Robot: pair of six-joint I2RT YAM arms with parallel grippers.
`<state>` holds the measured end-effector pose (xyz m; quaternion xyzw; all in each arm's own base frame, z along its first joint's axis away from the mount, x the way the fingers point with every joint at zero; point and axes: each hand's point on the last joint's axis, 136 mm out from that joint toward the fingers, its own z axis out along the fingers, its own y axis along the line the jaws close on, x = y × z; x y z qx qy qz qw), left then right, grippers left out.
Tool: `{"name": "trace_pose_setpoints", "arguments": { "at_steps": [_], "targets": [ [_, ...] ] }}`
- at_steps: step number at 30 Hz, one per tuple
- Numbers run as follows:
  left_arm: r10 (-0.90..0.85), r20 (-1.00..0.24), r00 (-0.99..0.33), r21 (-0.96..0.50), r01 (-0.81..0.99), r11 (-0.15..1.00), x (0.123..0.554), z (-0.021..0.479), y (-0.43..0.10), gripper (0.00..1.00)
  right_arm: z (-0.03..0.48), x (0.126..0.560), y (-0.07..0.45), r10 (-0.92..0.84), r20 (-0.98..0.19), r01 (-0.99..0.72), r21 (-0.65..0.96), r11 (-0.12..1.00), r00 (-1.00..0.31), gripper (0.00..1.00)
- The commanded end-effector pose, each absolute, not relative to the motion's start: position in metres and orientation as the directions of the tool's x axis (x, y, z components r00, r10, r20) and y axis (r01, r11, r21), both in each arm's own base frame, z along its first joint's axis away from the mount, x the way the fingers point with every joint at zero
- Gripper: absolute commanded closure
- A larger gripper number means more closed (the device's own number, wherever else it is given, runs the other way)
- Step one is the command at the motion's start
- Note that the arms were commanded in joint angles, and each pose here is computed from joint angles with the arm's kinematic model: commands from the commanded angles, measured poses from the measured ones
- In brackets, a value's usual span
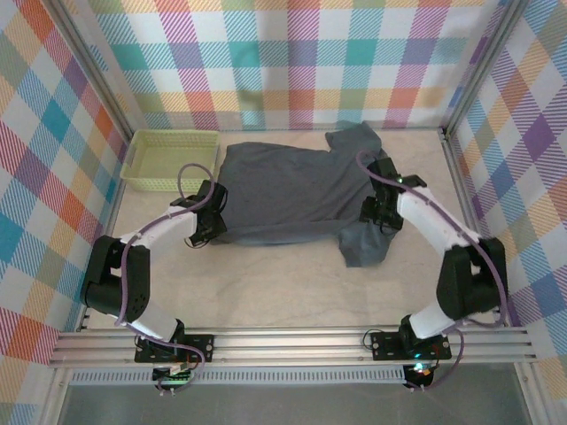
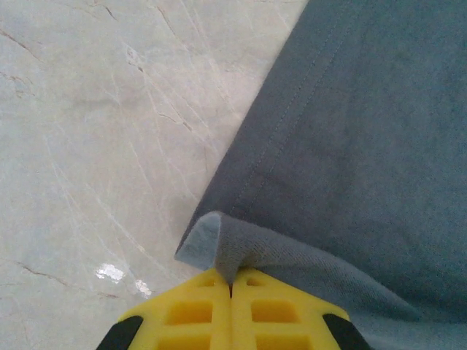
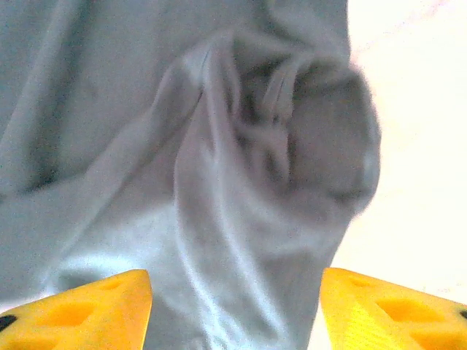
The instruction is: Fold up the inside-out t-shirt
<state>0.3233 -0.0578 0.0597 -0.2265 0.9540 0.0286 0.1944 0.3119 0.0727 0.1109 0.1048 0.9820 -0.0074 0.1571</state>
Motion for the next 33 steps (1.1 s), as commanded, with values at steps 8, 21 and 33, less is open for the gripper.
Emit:
{"name": "trace_pose_setpoints", "arguments": {
  "at_steps": [8, 21, 33],
  "targets": [
    [-0.423, -0.372, -0.826, -0.048, -0.438, 0.898, 0.322, 0.060, -0.057, 1.00, 0.051, 0.250, 0.143, 0.047, -0.143, 0.046, 0.016, 0.999, -0.989, 0.44],
    [-0.423, -0.374, -0.826, -0.055, -0.435, 0.899, 0.319, 0.064, -0.057, 1.00, 0.014, 0.233, 0.139, 0.023, -0.046, 0.028, -0.112, 0.993, -0.999, 0.66],
    [-0.428, -0.398, -0.812, -0.089, -0.430, 0.898, 0.317, 0.082, -0.058, 1.00, 0.095, 0.229, 0.101, -0.002, -0.235, 0.064, -0.274, 0.960, -0.972, 0.97]
  ]
}}
